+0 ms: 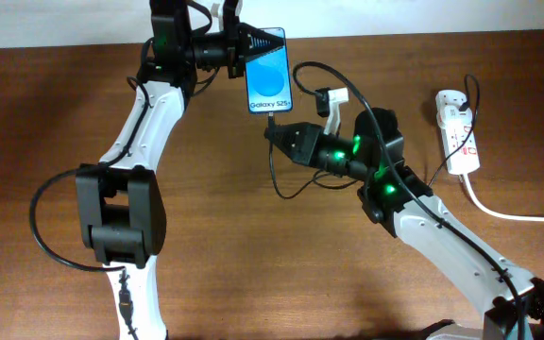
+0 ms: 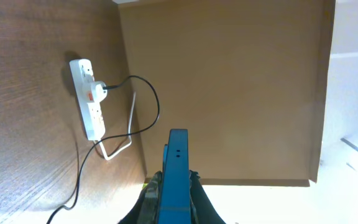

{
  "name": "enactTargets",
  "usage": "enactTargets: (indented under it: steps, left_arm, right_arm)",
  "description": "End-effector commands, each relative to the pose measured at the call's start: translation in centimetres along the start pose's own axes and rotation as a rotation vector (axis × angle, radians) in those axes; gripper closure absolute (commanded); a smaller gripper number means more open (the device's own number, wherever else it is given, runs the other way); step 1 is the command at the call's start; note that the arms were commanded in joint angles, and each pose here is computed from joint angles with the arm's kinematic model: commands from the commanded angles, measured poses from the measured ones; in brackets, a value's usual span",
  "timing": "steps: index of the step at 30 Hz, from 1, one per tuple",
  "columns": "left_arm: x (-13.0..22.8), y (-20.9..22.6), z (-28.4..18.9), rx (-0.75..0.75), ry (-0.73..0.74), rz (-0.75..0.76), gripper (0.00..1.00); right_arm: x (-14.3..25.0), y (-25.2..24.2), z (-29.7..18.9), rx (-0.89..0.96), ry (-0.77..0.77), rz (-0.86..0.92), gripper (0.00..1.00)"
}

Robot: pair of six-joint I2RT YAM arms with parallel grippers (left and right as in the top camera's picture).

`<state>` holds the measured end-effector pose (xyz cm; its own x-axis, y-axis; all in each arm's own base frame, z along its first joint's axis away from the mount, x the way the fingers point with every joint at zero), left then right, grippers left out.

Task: Plug charger to phone and switch on socket
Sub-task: 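Push the USB-C plug upward into the phone's bottom port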

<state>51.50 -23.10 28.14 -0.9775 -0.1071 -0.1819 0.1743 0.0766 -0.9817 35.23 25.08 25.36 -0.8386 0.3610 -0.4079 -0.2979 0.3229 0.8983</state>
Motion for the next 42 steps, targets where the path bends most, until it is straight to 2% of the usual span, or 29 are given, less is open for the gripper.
enactTargets:
  steps: [1,23,42]
  left_arm:
    - [0.2,-1.4,-0.5,0.018,0.019,0.042,1.0]
    - [0.1,-1.3,-0.4,0.015,0.012,0.042,1.0]
    - [0.5,-1.5,-0.3,0.024,0.037,0.024,1.0]
  right_arm:
    - [-1.2,0.8,-0.3,-0.021,-0.023,-0.008,0.96]
    - [0.3,1.0,0.3,-0.023,0.029,0.006,0.96]
    - [-0.2,0.7,0.3,-0.005,-0.001,0.006,0.96]
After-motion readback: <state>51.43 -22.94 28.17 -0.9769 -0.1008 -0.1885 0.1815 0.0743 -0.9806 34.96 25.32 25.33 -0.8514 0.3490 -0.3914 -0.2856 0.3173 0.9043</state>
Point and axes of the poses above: each gripper's point midway between its finger pads, its own z axis out along the fingers, its own y axis along the line the jaws close on, x = y × z, the point moved 2 cm from there along -z, back along the fingers, and after that the axes turned 1 degree about z, right-handed, at the moved point
